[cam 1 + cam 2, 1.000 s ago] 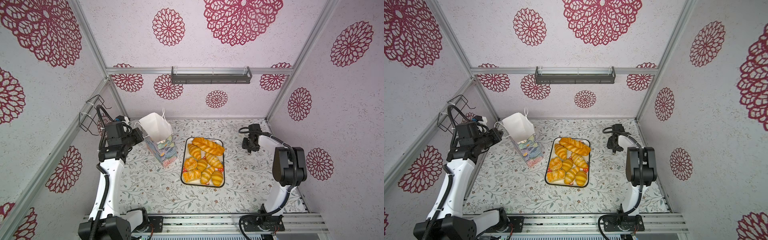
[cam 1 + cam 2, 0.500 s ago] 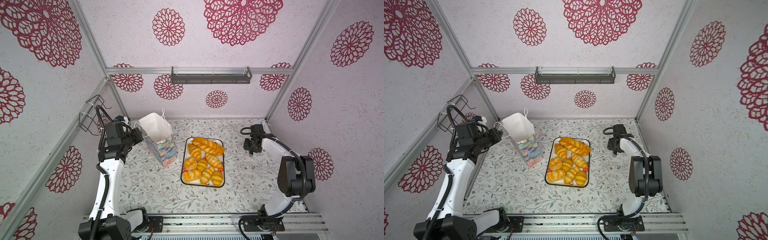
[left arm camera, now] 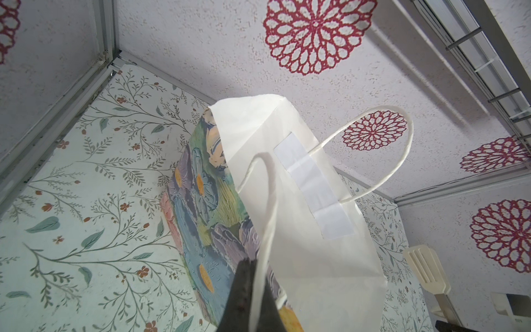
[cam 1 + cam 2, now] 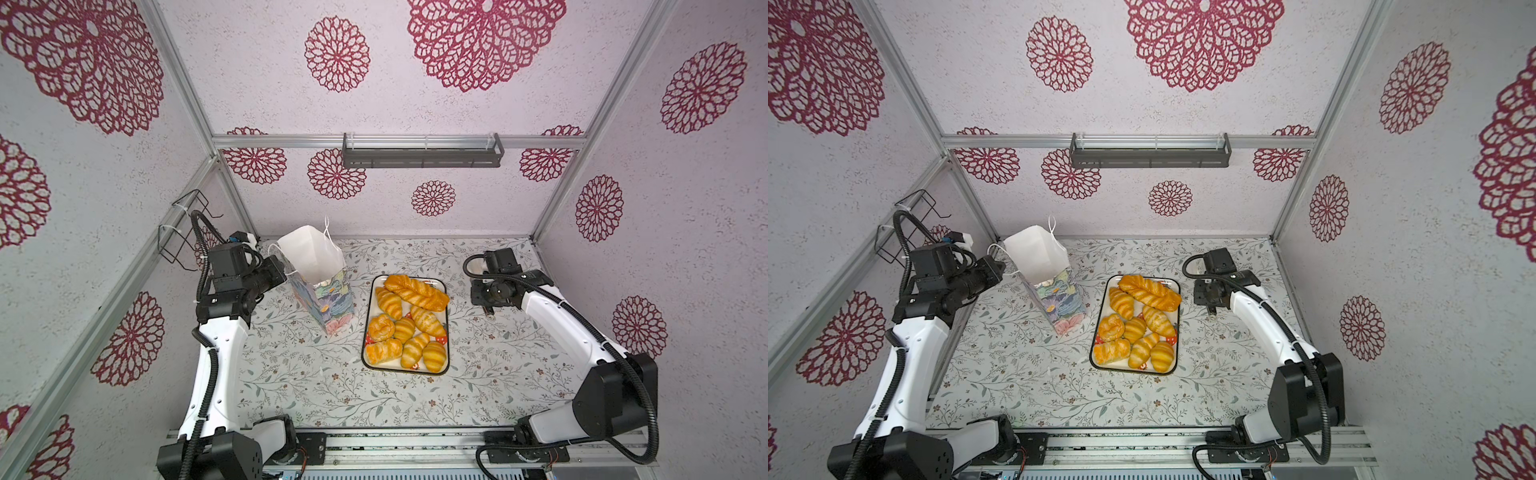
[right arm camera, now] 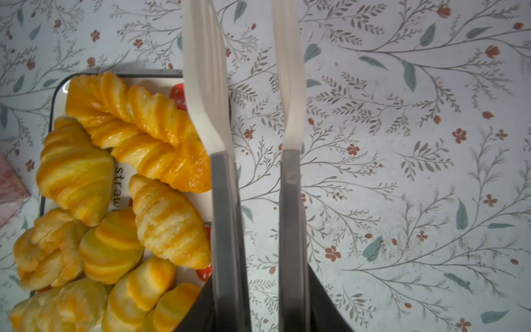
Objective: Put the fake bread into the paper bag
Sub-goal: 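Lift the tongs with the right gripper and carry them over the bread tray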
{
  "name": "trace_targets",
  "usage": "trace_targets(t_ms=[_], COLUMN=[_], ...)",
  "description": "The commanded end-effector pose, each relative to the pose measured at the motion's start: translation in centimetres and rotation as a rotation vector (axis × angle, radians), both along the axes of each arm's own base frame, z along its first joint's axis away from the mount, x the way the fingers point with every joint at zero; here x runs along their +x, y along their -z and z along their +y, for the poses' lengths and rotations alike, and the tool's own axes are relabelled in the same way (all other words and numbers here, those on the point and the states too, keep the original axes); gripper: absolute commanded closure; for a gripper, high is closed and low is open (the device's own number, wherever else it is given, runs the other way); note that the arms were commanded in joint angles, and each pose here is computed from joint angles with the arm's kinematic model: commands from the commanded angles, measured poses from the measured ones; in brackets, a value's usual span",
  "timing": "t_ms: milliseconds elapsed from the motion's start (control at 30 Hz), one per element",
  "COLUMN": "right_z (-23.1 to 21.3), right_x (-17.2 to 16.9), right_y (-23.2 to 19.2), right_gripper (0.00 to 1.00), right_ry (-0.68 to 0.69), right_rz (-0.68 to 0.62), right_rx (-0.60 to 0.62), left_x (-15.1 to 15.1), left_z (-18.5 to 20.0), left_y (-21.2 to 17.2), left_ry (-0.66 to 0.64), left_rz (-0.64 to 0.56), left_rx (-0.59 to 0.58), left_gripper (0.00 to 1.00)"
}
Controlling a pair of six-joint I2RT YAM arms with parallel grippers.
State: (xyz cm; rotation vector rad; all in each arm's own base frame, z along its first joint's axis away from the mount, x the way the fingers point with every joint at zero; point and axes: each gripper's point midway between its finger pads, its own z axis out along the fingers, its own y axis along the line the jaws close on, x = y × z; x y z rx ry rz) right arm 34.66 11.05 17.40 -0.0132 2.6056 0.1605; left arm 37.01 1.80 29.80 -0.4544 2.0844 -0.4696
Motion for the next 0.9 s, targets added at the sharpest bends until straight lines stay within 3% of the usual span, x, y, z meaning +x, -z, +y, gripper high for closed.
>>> trace_targets(t_ms=[0, 300, 867], right_z=[1.5, 3.7, 5.3], right_x=[-1.9, -6.7, -15.7], right_y=[-2.4, -1.3, -0.2], right_gripper=[0.62, 0.61, 0.52], right_ry=[-0.038, -0.138, -0.225], right_rz=[-0.017, 0.068, 0.232], right_rx=[0.018, -0.023, 0.053], left_x=[0.5, 0.6, 0.6], left_z=[0.2, 0.0, -0.2], left_y=[0.2, 0.3, 0.4], left_ry=[-0.002, 0.005, 0.014], left_rz=[-0.008, -0.004, -0.002], left_rx=[-0.008, -0.019, -0.032], left_gripper=[1.00, 1.00, 1.00])
